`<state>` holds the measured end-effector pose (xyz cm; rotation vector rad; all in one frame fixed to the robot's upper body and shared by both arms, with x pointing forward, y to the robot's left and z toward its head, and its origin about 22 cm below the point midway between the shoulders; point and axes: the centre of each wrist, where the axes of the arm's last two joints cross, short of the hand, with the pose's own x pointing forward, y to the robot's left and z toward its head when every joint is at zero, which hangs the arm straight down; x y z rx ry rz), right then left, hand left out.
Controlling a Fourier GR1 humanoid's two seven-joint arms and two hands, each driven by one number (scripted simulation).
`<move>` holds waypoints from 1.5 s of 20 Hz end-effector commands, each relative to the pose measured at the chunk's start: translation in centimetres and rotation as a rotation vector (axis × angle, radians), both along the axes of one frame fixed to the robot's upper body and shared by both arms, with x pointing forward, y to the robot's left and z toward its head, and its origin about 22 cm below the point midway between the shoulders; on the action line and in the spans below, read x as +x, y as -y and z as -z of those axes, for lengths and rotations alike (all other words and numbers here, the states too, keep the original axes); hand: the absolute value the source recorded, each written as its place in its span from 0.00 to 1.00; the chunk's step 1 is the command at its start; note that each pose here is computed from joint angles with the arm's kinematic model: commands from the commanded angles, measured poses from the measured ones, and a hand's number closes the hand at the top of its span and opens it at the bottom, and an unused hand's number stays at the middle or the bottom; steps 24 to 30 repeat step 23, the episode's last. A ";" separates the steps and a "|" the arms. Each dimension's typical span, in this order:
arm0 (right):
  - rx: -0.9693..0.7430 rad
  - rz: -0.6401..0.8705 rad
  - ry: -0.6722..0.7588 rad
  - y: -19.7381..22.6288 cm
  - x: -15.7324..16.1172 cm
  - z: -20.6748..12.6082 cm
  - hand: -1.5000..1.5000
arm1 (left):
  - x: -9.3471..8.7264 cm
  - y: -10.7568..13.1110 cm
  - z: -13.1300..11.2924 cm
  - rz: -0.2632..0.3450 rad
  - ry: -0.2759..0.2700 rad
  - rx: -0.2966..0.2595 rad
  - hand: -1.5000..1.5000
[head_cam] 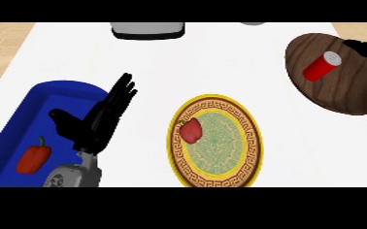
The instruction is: Pick the can from the plate and place it in the bowl
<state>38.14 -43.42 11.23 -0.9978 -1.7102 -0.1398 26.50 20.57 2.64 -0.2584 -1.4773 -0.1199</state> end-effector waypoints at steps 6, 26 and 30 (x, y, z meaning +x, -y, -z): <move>0.057 -0.142 0.228 -0.2 -6.3 3.1 0.00 | -1.4 -1.2 1.3 -0.056 -0.024 -0.009 0.50; 0.097 -0.323 0.017 -3.9 -33.9 15.7 1.00 | -1.5 -2.9 0.6 -0.126 -0.008 -0.001 0.50; 0.097 -0.323 0.017 -3.9 -33.9 15.7 1.00 | -1.5 -2.9 0.6 -0.126 -0.008 -0.001 0.50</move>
